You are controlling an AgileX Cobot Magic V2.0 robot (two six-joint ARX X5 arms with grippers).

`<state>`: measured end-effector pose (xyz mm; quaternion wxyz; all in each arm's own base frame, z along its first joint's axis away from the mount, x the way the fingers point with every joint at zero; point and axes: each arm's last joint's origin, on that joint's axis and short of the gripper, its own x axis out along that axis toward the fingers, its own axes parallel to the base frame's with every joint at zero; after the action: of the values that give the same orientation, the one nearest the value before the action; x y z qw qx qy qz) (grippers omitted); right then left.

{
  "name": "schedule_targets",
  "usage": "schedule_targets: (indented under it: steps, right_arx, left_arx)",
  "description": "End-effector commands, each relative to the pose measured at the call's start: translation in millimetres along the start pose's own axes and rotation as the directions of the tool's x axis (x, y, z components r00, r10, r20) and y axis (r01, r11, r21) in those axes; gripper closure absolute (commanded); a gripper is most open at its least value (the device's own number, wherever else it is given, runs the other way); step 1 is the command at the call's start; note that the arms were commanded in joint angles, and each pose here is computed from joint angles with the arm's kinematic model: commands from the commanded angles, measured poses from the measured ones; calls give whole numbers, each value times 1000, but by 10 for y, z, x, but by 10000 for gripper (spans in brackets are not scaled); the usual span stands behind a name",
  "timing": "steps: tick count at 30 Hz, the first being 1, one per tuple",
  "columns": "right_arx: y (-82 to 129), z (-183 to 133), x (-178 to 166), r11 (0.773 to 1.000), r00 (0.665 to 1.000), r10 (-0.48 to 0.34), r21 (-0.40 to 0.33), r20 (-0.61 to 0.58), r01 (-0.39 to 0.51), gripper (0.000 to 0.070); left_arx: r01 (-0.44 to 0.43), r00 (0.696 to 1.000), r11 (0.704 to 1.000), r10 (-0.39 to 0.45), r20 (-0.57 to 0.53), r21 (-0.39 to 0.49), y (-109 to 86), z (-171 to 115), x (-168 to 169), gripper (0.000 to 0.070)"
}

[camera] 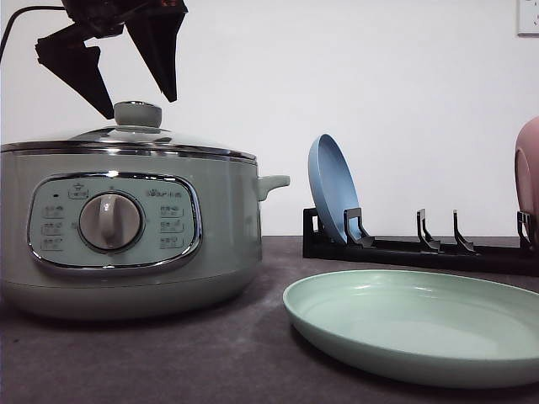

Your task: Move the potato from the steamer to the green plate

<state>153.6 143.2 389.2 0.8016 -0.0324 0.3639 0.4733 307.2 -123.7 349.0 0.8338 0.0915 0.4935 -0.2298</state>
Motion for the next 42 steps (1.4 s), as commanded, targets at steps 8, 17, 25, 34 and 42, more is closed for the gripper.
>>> schedule_targets:
  steps: [8, 17, 25, 34, 42]
  right_arx:
    - [15, 40, 1, 1000, 1000, 2, -20, 9, -2, 291]
    - [9, 41, 1, 1000, 1000, -17, -22, 12, 17, 291]
    - [-2, 42, 0, 999, 999, -45, -22, 13, 45, 291]
    - [-2, 42, 0, 999, 999, -45, -22, 14, 45, 291]
    - [-2, 43, 0, 999, 999, -45, -23, 14, 45, 291]
  left_arx:
    - [1, 1000, 1000, 0, -21, 23, -10, 68, 122, 157]
    - [2, 999, 1000, -2, -41, 18, -11, 49, 121, 380]
    - [3, 999, 1000, -2, -55, 16, -12, 36, 120, 406]
    - [5, 997, 1000, -4, -73, 14, -13, 18, 119, 682]
    - [5, 997, 1000, -4, -75, 13, -18, 2, 71, 697]
